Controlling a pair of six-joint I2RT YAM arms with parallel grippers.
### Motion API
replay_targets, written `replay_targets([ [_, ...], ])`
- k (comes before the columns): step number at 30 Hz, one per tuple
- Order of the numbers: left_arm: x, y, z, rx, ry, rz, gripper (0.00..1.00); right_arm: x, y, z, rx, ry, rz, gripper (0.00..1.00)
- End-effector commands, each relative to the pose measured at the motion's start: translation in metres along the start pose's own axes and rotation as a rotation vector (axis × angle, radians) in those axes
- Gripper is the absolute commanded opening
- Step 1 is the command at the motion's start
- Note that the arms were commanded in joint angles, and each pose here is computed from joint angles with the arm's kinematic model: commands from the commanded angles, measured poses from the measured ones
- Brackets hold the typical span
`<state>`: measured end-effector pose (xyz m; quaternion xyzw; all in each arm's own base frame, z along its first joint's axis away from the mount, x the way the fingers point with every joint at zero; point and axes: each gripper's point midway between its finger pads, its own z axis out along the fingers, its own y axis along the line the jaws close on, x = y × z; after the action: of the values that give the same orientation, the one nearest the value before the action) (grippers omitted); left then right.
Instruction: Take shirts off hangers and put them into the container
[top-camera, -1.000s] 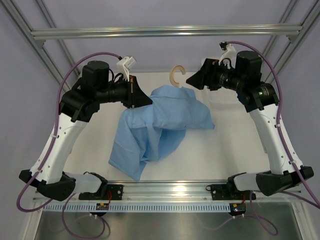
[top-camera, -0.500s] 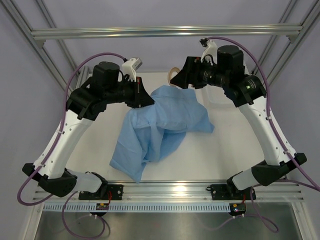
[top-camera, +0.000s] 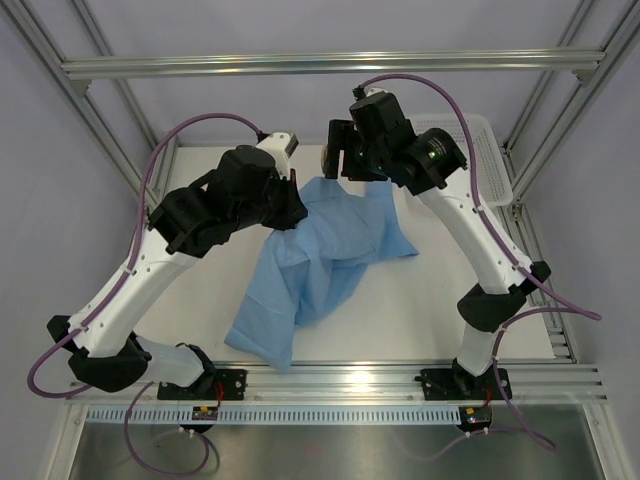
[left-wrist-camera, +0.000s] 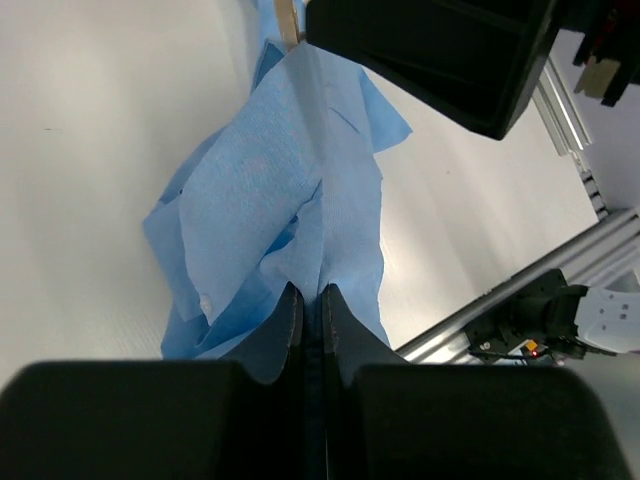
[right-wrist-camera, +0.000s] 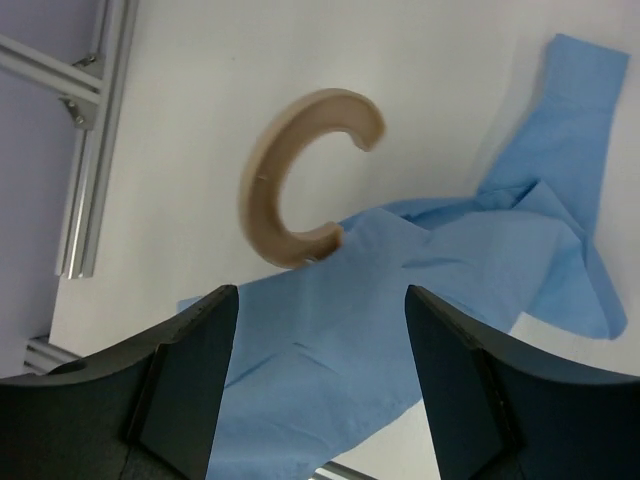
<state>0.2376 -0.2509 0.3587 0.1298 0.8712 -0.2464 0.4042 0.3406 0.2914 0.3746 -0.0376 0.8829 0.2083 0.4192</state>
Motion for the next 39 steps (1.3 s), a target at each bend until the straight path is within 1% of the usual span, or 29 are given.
replay_targets([
  [1,-0.031,0.008,-0.016,-0.072,-0.136,-0.026,0.00,-0.006,-0.019,-0.019,0.114,-0.052,0.038,0.76],
  [7,-0.027,0.004,-0.013,-0.058,-0.127,-0.032,0.00,-0.004,-0.017,-0.014,0.116,-0.047,0.037,0.73],
  [14,-0.025,0.000,-0.008,-0.047,-0.115,-0.031,0.00,-0.006,0.004,-0.011,0.042,-0.042,0.034,0.72],
  [23,-0.025,-0.005,-0.005,-0.028,-0.103,-0.019,0.00,-0.010,0.024,0.000,-0.012,-0.041,0.037,0.71],
  [37,-0.021,-0.013,-0.004,0.019,-0.079,-0.022,0.00,-0.005,0.029,0.018,-0.006,-0.025,0.038,0.67],
  [39,-0.020,-0.015,-0.002,0.025,-0.074,-0.025,0.00,-0.006,0.031,0.020,-0.010,-0.026,0.039,0.65],
])
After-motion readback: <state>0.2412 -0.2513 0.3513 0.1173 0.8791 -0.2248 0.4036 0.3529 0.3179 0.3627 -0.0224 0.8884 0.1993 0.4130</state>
